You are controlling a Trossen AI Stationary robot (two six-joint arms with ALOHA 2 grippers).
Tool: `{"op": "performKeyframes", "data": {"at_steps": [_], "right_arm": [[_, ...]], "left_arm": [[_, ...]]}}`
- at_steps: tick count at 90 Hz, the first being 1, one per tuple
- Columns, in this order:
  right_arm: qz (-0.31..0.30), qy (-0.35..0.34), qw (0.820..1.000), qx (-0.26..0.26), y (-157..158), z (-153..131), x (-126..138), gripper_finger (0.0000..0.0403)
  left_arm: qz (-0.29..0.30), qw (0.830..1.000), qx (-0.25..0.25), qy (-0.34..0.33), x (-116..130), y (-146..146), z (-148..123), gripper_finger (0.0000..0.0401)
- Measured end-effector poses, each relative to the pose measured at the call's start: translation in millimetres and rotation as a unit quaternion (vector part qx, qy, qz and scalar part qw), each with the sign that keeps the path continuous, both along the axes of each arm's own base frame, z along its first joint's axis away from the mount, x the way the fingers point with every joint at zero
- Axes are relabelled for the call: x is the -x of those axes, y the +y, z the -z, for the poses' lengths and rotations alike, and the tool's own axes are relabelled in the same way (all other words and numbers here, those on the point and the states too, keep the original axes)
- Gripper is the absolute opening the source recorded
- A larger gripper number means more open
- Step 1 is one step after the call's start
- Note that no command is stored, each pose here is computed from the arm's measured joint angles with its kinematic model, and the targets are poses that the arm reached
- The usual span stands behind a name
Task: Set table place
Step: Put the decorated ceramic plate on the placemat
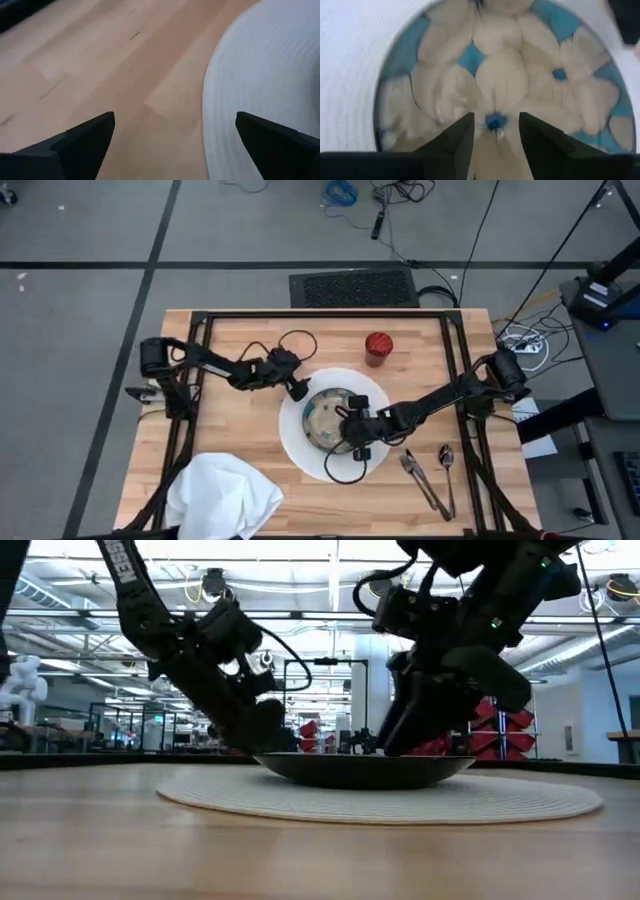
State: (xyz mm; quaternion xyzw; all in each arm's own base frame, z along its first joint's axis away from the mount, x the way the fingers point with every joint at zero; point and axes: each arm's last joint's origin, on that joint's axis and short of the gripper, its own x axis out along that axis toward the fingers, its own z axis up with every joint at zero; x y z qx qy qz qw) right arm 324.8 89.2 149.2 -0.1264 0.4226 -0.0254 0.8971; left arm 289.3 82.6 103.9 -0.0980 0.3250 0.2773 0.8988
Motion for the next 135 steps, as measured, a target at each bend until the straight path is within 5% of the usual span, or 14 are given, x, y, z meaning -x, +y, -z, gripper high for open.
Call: {"op": "performKeyframes", "data": {"at_steps": [24,58,135], "right_arm": [[-0.008,-0.04,0.999,0.015,-16.9,16.4,-21.4,0.0144],[-0.052,-0.044,0.995,-0.069,-8.5,22.1,-25.3,0.0144],[-0.068,-0.033,0.986,-0.147,0.2,22.2,-23.6,0.0144]], "left_arm": [[-0.013,1.0,-0.002,-0.005,-14.7,5.3,17.7,0.04],[-0.041,0.999,-0.012,0.017,-9.3,13.6,20.6,0.04],[-0.044,0.999,-0.014,0.019,-8.0,15.4,21.8,0.04]]}}
